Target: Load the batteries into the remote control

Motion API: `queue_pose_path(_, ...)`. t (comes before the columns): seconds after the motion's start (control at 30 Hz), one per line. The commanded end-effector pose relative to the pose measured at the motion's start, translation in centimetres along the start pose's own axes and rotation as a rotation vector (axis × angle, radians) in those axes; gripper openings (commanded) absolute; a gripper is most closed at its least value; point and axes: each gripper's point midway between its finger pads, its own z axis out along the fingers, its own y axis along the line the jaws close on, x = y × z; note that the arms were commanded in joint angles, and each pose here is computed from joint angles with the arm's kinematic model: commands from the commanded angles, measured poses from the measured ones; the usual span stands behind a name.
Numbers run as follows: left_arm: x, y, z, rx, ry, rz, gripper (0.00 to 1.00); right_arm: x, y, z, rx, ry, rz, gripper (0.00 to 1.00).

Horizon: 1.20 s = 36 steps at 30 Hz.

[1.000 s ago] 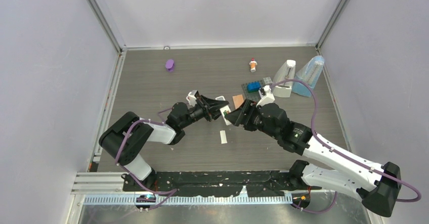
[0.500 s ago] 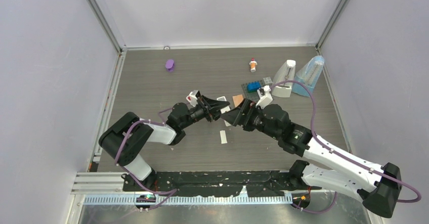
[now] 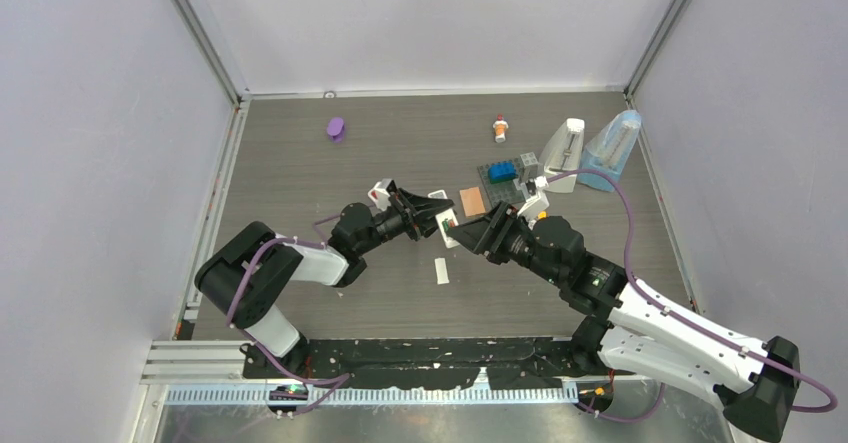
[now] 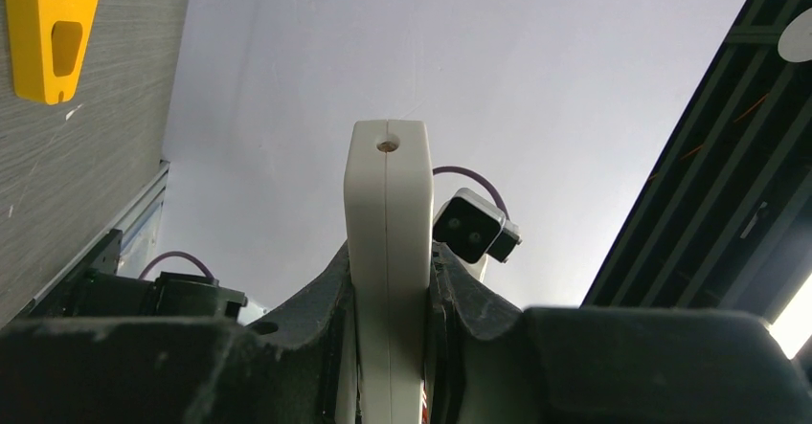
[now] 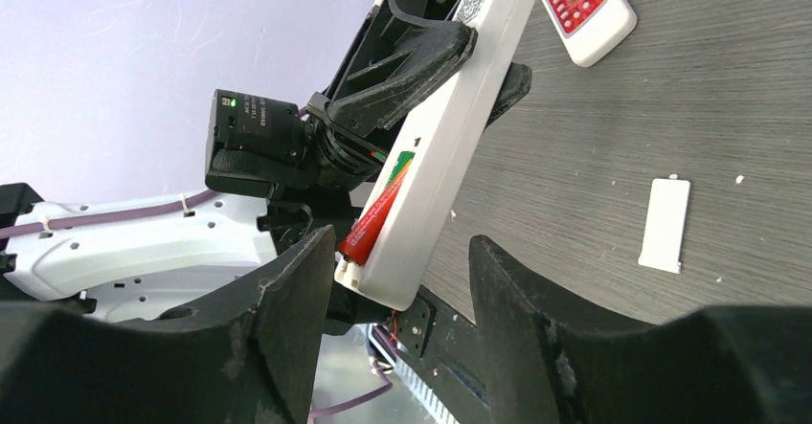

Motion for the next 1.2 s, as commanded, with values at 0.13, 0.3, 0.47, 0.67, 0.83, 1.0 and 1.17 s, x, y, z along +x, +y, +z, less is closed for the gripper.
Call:
queue_pose_path(0.13, 2.5, -3.9, 0.1, 0.120, 0.071, 0.031, 0.00, -0.6, 1.1, 0.4, -0.040, -0.022, 0.044, 0.51)
queue_pose_path(0.3, 2.9, -4.0, 0.2, 0.122, 0.081, 0.033, 0.00, -0.5, 1.2, 0.9, -0.056, -0.016, 0.068, 0.41)
queue_pose_path(0.47, 3.1, -4.1, 0.1, 0.130, 0.086, 0.035, 0.00, -0.3, 0.8, 1.1, -0.056, -0.008, 0.089, 0.30)
queue_pose_path(0.67, 3.1, -3.9, 0.2, 0.129, 0.084, 0.063, 0.00, -0.1, 0.6, 1.4, -0.058, 0.000, 0.097, 0.28)
queue_pose_path(0.83, 2.5, -2.9, 0.4, 0.105, 0.060, 0.121, 0.00, -0.4, 1.0, 0.9, -0.074, -0.010, 0.089, 0.54)
queue_pose_path(1.0, 2.2, -2.3, 0.6, 0.087, 0.053, 0.138, 0.00, -1.2, 1.5, -0.1, -0.103, -0.035, 0.077, 0.77)
queue_pose_path(1.17, 2.1, -2.3, 0.6, 0.089, 0.051, 0.160, 0.00, -1.2, 1.5, -0.5, -0.115, -0.033, 0.085, 0.80)
